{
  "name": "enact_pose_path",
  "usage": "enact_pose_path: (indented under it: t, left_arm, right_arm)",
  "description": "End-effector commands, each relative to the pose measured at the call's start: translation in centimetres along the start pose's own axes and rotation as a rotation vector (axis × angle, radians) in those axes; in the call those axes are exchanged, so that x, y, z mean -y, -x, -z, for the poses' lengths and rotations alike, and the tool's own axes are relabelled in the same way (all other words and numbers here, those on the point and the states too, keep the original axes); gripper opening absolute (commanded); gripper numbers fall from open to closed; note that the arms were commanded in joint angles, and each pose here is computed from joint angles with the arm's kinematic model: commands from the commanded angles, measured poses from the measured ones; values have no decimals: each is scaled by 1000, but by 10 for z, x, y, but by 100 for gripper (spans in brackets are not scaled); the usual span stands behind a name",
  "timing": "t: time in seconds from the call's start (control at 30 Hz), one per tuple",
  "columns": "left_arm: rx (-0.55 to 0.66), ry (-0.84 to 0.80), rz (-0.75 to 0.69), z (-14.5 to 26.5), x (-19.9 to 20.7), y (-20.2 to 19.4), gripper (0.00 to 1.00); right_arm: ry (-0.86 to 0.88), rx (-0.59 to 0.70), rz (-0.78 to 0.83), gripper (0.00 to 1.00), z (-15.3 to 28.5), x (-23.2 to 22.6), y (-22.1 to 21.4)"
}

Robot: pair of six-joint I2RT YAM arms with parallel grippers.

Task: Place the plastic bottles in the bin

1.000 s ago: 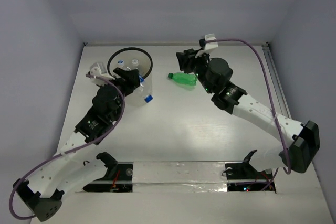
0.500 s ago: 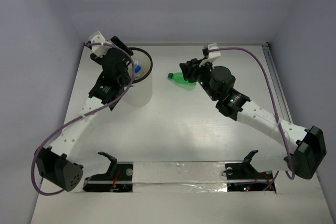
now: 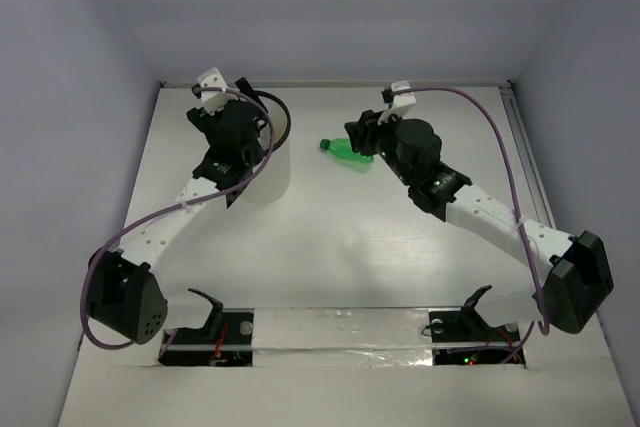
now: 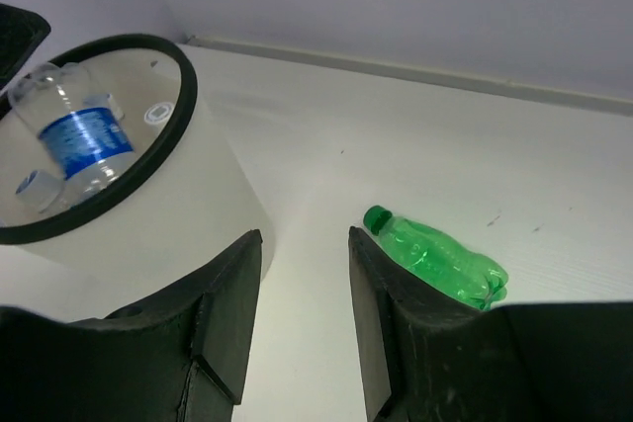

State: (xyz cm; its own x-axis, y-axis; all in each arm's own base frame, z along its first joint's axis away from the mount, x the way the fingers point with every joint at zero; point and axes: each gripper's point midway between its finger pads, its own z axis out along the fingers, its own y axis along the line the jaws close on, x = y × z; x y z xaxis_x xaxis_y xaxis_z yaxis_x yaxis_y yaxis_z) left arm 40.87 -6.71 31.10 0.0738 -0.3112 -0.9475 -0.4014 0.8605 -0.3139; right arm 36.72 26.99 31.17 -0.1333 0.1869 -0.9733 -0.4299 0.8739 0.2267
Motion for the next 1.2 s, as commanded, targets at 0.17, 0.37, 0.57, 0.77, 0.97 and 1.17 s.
enact_pose_path:
  t: [0.17,0.37,0.57,0.77,0.97,1.17]
  left_arm:
    - [61,-128,134,23,13,54,89]
    - [4,-333,205,60,33,86,87]
    - [-111,-515,157,106,30,82,85]
    - [-123,-553,122,136,-4,72,85]
    - [-103,-578,126,152,-21,71,85]
    - [-99,-551,84,149,-31,59,85]
  right_arm:
    - [14,-92,33,47,-26,13,-9]
    - [62,-345,88,47,-49,31,-55]
    - [64,-547,184,78,-70,50,-90]
    - [29,-724,298,94,-93,86,-134]
    - [70,-866,413,97,-112,99,-166]
    - [115,-1000,381,88,-118,99,-206]
